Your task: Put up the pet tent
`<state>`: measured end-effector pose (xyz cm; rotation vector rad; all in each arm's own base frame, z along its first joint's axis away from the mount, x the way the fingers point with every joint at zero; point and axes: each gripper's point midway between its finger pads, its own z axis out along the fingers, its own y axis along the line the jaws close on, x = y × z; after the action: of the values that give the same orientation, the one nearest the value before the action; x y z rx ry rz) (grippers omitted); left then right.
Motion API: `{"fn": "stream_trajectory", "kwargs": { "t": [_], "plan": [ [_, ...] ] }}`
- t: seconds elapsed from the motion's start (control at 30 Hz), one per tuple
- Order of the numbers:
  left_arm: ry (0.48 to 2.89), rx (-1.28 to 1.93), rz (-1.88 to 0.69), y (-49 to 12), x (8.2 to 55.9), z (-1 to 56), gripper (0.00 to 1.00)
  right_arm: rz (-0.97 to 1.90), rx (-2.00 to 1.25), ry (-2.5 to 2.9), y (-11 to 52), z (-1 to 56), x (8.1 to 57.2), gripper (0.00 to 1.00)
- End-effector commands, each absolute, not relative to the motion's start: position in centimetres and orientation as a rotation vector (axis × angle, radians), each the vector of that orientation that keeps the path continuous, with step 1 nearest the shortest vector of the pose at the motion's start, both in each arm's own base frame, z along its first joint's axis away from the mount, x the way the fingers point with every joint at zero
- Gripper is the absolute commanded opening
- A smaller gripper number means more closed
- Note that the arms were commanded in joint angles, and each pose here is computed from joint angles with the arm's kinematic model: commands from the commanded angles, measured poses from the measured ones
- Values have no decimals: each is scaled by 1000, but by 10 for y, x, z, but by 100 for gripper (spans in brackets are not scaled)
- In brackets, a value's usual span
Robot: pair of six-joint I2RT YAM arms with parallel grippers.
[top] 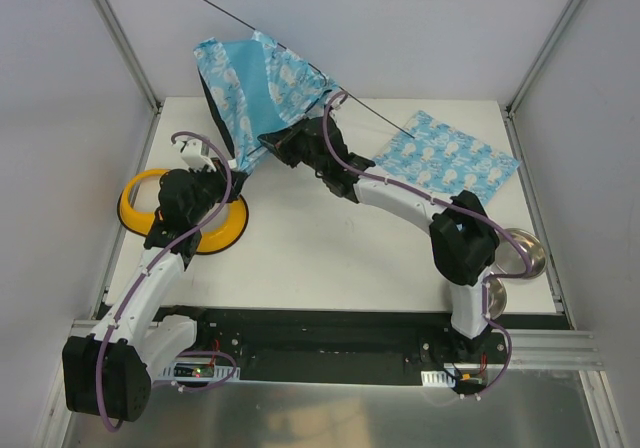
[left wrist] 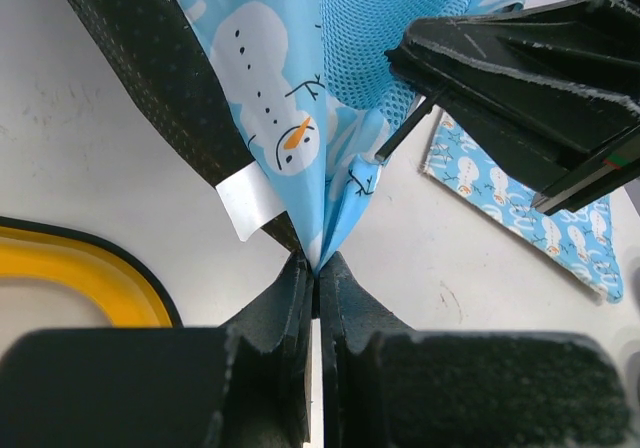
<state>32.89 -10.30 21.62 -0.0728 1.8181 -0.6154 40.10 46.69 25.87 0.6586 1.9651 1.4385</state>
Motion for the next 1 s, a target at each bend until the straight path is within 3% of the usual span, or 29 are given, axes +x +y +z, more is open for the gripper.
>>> {"fn": "stream_trajectory", "kwargs": {
  "t": [0.0, 0.97],
  "plan": [
    [1882, -112, -534, -88, 322, 201, 0, 1127, 1015, 1613, 351, 282, 495, 0],
    [1854, -95, -556, -91, 320, 209, 0, 907, 1095, 1688, 341, 249, 505, 0]
  ]
}}
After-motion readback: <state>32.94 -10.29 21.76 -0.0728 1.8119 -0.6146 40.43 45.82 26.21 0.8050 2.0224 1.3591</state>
